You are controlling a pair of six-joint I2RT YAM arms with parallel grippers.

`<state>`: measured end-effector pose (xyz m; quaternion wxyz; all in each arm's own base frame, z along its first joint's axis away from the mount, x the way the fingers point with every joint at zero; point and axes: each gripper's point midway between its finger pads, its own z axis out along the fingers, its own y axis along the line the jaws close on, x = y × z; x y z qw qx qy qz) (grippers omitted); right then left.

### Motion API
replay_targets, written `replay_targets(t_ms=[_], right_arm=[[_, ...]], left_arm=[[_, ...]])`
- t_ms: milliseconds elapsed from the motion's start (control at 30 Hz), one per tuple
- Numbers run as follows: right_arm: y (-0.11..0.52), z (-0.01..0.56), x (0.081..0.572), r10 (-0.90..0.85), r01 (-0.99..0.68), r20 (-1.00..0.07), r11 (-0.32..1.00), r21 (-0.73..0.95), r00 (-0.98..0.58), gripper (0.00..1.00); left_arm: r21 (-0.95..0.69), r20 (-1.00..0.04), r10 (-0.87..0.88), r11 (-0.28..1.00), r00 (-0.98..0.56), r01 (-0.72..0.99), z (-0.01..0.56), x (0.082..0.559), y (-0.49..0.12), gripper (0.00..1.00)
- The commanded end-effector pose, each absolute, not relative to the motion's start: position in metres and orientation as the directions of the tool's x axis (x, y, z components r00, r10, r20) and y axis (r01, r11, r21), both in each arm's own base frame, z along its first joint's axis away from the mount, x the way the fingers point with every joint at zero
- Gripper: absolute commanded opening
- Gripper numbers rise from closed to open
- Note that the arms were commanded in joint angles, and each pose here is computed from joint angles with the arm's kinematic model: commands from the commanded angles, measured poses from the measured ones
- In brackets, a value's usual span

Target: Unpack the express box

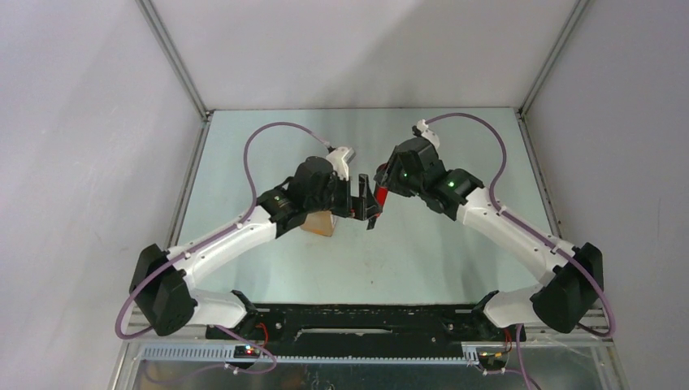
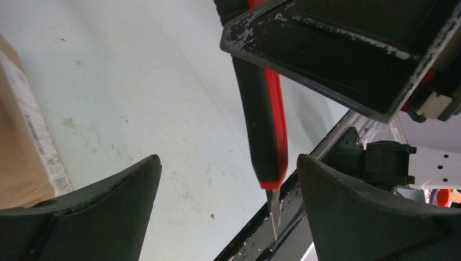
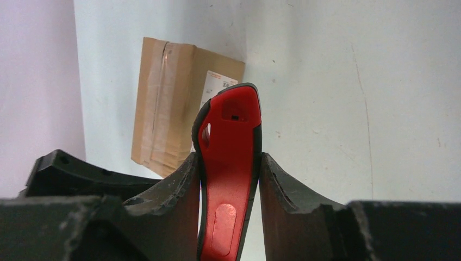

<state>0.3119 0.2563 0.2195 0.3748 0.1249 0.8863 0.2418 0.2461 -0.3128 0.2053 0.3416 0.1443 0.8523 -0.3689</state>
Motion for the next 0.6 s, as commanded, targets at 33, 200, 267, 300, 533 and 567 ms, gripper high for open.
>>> replay_targets(t_ms=[33, 200, 267, 300, 533, 567], right_arm=[[0.256, 0.245, 0.310, 0.469, 0.052, -0.612, 0.818, 0.573, -0.637, 0.00], [0.255, 0.253, 0.308, 0.469, 0.034, -0.621, 0.814, 0.580, -0.628, 0.00], [0.254, 0.256, 0.307, 0.469, 0.030, -0.623, 0.812, 0.583, -0.626, 0.00], [0.254, 0.256, 0.306, 0.464, 0.023, -0.625, 0.814, 0.581, -0.628, 0.00], [0.255, 0.263, 0.303, 0.441, -0.018, -0.646, 0.818, 0.576, -0.623, 0.00], [0.255, 0.264, 0.302, 0.439, -0.020, -0.646, 0.818, 0.575, -0.624, 0.00]], left_arm=[[-0.540, -0.719, -0.013, 0.639, -0.695, 0.548, 0.211, 0.247, -0.326, 0.94], [-0.549, -0.728, -0.008, 0.605, -0.685, 0.576, 0.217, 0.243, -0.331, 0.76], [-0.557, -0.728, 0.006, 0.577, -0.685, 0.597, 0.218, 0.239, -0.335, 0.70], [-0.563, -0.727, 0.012, 0.560, -0.686, 0.607, 0.219, 0.236, -0.337, 0.68], [-0.610, -0.712, 0.048, 0.450, -0.700, 0.652, 0.228, 0.220, -0.350, 0.63], [-0.617, -0.709, 0.046, 0.444, -0.704, 0.650, 0.229, 0.220, -0.351, 0.60]])
